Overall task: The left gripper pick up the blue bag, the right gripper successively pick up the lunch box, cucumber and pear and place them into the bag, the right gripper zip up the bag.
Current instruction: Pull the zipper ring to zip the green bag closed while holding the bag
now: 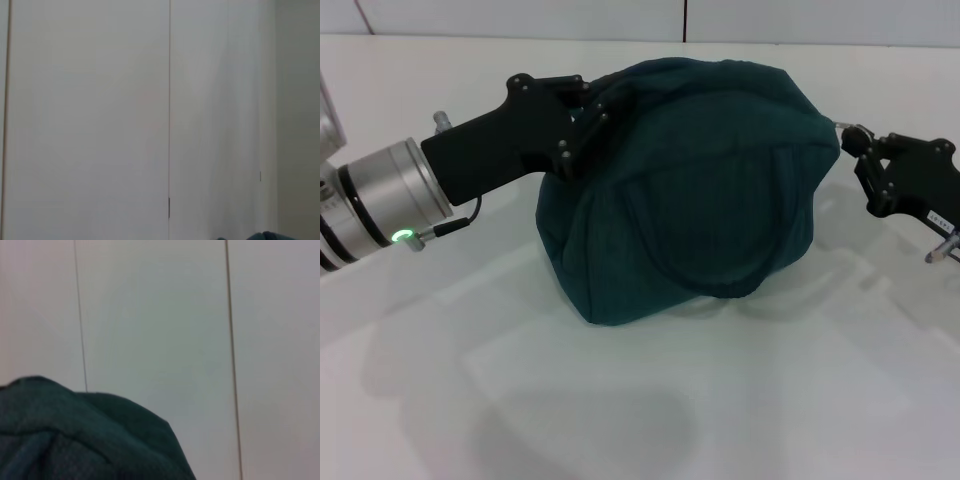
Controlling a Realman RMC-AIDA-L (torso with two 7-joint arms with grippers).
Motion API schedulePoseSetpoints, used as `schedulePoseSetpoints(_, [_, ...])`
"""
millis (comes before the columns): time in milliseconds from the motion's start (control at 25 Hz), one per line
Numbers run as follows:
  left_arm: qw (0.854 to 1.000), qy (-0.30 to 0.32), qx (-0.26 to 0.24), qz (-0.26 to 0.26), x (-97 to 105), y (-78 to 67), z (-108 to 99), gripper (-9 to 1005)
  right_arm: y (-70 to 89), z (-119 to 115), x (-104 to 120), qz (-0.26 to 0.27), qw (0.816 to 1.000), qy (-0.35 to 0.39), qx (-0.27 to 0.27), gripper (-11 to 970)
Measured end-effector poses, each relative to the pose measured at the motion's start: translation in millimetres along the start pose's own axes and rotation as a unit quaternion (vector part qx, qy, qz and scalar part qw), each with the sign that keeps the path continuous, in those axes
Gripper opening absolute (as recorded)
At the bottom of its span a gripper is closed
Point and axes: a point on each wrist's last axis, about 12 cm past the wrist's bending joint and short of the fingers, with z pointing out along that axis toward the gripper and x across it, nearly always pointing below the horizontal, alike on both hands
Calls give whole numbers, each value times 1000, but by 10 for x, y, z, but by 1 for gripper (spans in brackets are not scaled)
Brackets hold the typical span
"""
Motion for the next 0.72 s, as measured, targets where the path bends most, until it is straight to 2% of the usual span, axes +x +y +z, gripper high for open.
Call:
schedulePoseSetpoints(160, [1000, 2, 1, 2, 2, 1, -3, 139, -7, -18, 30, 16, 1000, 13, -2, 6])
schedulePoseSetpoints(440, [1000, 1, 4, 5, -3, 1, 22, 149, 28, 18, 42, 41, 997, 46, -45, 6])
schedulePoseSetpoints(720, [1000, -9, -3, 0, 61, -45, 21, 158, -23, -25, -50, 52, 997, 17, -46, 41])
